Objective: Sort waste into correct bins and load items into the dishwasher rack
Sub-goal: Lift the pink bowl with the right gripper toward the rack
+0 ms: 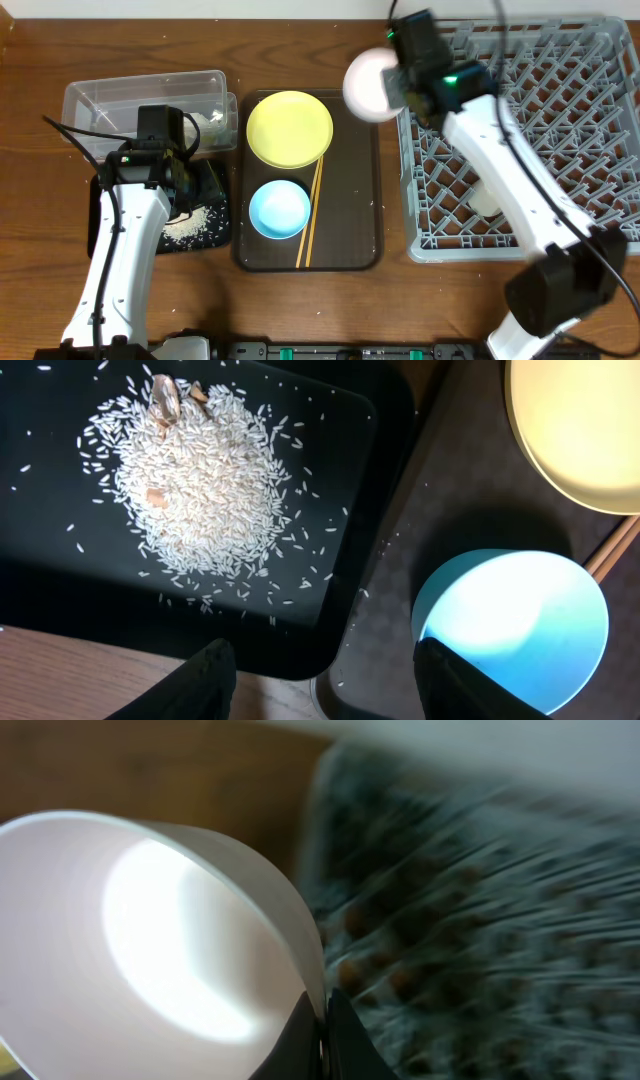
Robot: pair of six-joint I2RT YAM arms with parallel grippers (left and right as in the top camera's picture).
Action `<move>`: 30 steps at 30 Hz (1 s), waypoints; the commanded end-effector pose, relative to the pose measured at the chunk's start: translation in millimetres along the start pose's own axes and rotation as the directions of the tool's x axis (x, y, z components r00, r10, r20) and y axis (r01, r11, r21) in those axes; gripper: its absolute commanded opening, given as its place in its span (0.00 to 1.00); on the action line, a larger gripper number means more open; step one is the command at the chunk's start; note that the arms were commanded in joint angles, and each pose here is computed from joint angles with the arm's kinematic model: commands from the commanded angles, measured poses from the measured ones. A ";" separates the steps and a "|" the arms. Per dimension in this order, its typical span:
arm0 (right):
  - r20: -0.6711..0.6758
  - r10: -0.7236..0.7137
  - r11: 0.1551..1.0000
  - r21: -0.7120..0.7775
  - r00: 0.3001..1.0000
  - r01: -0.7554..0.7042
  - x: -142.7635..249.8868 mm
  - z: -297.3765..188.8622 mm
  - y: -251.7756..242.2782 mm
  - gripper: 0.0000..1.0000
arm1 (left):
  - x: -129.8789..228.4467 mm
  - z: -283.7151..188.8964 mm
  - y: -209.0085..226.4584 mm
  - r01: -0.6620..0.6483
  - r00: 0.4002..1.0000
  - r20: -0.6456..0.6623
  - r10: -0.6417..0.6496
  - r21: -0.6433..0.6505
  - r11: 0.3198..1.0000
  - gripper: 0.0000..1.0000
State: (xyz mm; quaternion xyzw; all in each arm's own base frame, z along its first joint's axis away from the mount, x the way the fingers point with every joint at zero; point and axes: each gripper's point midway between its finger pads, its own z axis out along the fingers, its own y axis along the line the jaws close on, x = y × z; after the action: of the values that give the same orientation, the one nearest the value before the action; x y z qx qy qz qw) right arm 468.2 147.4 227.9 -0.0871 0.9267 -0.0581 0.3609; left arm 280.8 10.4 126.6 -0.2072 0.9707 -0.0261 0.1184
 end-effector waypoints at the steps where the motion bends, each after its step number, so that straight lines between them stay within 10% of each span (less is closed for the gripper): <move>1: 0.038 -0.055 0.963 0.265 0.998 0.043 -14.2 -3.4 -58.1 0.01 | -2.5 -3.7 3.0 0.005 1.000 0.014 -0.005 -0.012 1.000 0.60; 16: 0.268 0.080 0.800 0.557 0.960 -0.222 -55.8 -7.0 -163.6 0.01 | -2.6 -3.7 3.0 0.005 1.000 0.015 -0.005 -0.012 1.000 0.60; 30: 0.146 0.052 0.777 0.615 0.988 -0.132 -21.4 79.7 -143.9 0.01 | -1.7 -3.6 1.1 0.006 1.000 0.010 -0.006 -0.001 1.000 0.60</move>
State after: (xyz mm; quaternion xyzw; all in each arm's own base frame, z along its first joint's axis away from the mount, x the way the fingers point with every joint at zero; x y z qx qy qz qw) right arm 554.6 5.1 212.9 0.0776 0.8390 -0.3247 0.4297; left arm 280.8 10.2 126.6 -0.2072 0.9708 -0.0265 0.1183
